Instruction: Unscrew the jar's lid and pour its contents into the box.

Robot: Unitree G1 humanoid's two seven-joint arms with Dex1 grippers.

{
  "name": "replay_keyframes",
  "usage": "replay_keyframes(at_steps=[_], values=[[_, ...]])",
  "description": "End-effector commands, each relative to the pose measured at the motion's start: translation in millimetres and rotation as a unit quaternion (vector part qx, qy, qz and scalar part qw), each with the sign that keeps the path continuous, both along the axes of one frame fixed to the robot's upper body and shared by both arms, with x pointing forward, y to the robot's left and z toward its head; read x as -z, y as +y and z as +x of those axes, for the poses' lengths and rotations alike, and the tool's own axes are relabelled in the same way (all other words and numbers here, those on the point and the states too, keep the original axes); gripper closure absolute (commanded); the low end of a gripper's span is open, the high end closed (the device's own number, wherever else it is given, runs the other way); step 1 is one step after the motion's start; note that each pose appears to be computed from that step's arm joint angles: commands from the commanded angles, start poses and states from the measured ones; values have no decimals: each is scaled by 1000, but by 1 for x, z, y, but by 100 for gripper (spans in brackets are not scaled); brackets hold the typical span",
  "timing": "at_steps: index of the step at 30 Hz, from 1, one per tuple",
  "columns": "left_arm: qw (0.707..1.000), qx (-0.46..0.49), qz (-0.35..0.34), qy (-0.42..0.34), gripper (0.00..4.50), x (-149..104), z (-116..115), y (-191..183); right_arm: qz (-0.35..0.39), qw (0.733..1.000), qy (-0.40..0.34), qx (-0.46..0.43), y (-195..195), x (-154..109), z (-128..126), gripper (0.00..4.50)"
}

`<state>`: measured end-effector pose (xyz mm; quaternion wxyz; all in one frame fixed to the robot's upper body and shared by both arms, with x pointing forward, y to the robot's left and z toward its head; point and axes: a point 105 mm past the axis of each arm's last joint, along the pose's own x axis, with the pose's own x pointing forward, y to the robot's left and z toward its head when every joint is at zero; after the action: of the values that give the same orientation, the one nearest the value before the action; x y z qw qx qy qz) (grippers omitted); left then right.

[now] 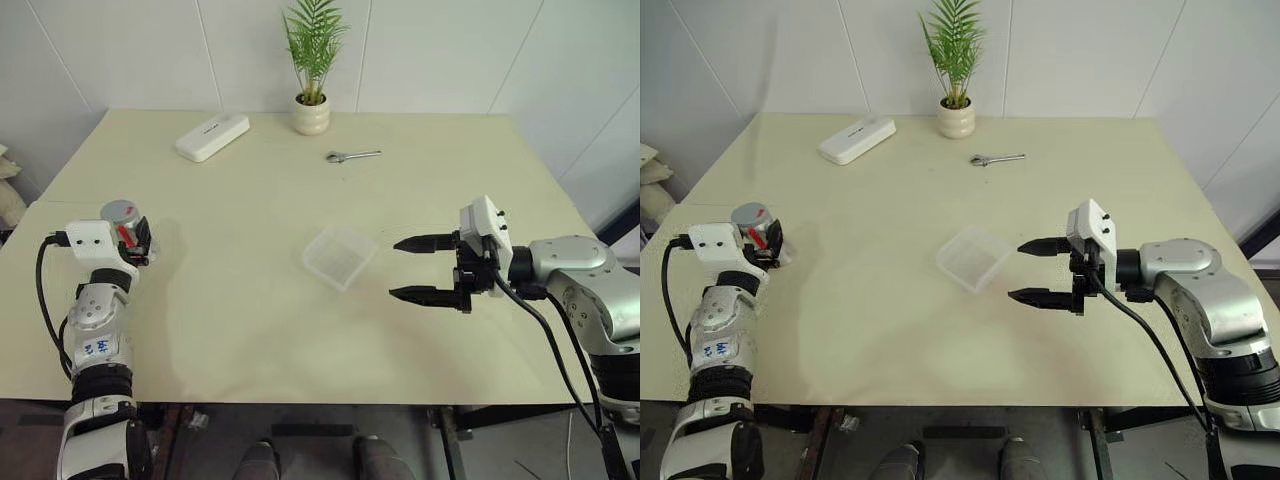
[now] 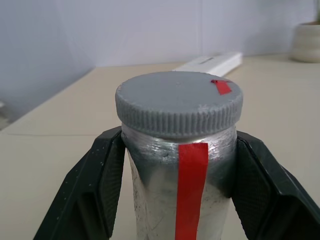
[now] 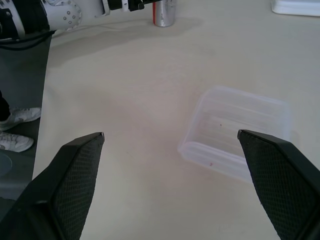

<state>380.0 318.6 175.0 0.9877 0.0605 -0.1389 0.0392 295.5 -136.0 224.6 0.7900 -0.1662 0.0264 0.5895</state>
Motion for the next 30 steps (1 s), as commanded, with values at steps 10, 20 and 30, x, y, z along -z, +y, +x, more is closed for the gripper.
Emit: replay_keyframes(at_steps=[10,20,30], values=[[908,413,73,-4,189,-73,-25,-124,84,988,-111,61,45,-53,-13,0],[771,620,137,43,189,-77,-34,-181,151,966,-127,166,88,-77,1,0],[705,692,155,-13,189,-83,-41,-213,193,956,-88,202,124,-75,-3,0]])
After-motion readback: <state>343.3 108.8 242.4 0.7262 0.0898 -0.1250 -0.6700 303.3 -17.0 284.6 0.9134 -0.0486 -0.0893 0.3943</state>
